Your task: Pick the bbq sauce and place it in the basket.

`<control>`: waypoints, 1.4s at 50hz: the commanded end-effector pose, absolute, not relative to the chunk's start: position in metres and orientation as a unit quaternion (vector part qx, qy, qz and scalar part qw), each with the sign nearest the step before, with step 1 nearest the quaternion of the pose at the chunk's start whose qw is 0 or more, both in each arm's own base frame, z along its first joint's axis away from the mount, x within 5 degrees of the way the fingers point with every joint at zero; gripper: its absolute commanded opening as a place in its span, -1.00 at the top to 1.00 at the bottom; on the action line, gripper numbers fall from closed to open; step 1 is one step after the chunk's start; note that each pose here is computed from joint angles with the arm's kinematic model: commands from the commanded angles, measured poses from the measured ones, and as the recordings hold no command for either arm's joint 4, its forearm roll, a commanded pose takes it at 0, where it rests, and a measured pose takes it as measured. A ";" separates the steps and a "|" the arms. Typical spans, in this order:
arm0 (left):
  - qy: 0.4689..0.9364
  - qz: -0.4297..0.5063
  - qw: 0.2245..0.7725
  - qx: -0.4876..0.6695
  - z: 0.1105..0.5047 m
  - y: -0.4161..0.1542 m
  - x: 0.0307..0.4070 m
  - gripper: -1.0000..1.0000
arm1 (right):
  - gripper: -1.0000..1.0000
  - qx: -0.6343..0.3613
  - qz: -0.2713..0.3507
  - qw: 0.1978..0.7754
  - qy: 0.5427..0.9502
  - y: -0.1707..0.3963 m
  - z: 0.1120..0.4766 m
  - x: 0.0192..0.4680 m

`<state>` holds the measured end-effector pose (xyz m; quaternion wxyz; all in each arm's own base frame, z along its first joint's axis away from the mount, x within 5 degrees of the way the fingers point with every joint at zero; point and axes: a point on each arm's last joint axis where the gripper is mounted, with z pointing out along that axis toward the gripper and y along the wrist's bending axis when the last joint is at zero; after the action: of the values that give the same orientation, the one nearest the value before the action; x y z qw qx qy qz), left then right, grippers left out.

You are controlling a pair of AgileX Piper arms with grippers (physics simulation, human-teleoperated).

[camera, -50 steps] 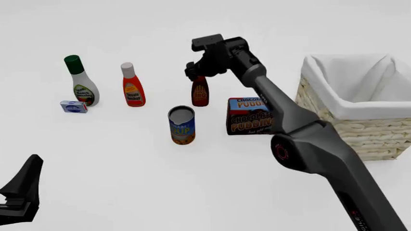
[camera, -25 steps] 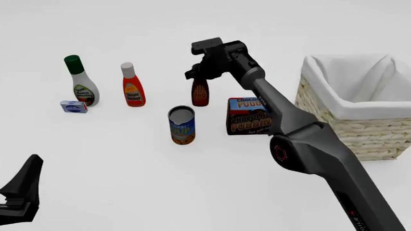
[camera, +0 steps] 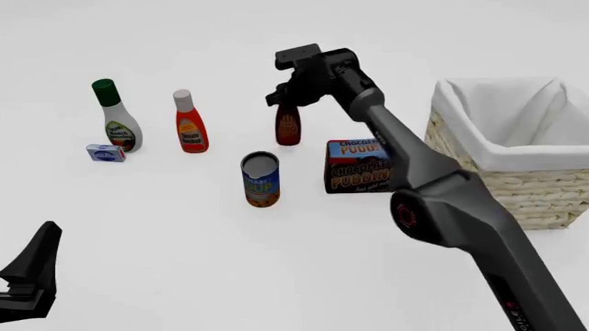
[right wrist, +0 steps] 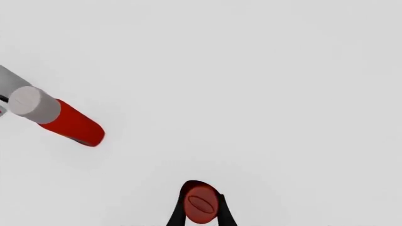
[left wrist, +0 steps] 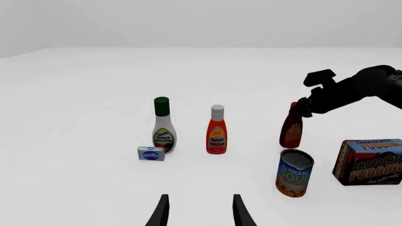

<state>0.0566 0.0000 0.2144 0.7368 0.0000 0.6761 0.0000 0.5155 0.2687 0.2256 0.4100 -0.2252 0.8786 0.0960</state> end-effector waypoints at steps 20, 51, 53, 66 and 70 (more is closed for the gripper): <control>0.676 0.000 0.737 0.000 0.214 0.000 0.057 -1.00 | 1.00 -0.239 0.091 0.469 0.846 0.247 0.327 0.491; 0.676 0.000 0.737 0.000 0.214 0.000 0.057 -1.00 | 1.00 -0.240 0.072 0.517 0.818 0.199 0.436 0.441; 0.676 0.000 0.737 0.000 0.214 0.000 0.057 -1.00 | 1.00 -0.240 0.070 0.520 0.817 0.195 0.442 0.438; 0.676 0.000 0.737 0.000 0.214 0.000 0.057 -1.00 | 1.00 -0.223 0.052 0.536 0.813 0.159 0.466 0.415; 0.676 0.000 0.737 0.000 0.214 0.000 0.057 -1.00 | 1.00 -0.216 0.046 0.541 0.811 0.145 0.474 0.404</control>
<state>0.0566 0.0000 0.2144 0.7368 0.0000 0.6761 0.0000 0.4289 0.1739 0.4519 0.5231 -0.2344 0.8175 0.0560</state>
